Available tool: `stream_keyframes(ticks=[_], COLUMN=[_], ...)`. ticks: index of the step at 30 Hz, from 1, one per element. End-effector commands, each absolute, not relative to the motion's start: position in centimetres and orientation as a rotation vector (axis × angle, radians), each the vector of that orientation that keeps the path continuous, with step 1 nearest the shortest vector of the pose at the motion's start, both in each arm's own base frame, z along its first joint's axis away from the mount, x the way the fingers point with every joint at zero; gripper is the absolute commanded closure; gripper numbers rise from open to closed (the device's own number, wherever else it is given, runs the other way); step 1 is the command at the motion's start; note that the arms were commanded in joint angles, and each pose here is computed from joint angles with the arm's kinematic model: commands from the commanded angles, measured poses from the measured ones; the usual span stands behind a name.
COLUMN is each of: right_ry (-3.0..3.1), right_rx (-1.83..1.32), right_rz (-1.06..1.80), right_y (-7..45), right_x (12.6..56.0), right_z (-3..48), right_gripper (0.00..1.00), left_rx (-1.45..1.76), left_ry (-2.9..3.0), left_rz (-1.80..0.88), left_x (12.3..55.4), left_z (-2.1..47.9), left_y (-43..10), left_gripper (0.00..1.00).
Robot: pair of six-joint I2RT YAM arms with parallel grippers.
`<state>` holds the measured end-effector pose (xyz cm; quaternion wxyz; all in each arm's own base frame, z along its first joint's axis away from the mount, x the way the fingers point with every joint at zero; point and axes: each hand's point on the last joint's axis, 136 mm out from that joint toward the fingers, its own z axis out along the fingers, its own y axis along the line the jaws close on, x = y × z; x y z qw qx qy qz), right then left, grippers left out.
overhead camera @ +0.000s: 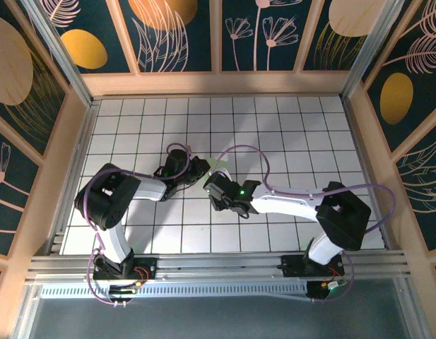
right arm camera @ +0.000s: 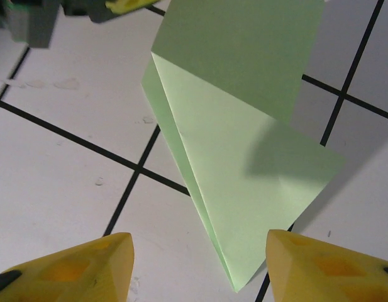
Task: Fold a paper plane with a square sheet of paper (fold left side to right side)
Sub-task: Fourth fold the wing at the center of the table.
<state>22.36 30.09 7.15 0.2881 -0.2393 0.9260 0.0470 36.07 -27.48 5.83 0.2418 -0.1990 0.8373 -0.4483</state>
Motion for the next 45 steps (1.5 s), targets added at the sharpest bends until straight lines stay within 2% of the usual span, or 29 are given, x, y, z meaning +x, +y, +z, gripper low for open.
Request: stream_keyframes(ticks=[1,23,45], right_ry=[2.429,2.4,2.388], right_rx=[-0.594,-0.589,-0.568], right_rz=[0.001,-0.133,-0.195], right_y=[29.7,29.8,29.1], right_x=[23.4,24.7,25.2], right_z=[7.3,4.6,4.0], right_gripper=[0.42,0.47,0.73], left_rx=[-0.577,-0.578,-0.58], left_ry=[2.284,2.294,2.303], left_rz=[-1.23,-1.22,-1.207], left_x=[35.8,35.5,35.3], left_z=[5.9,5.7,5.5], left_y=[-27.5,-27.7,-27.5], left_gripper=[1.0,1.0,1.0])
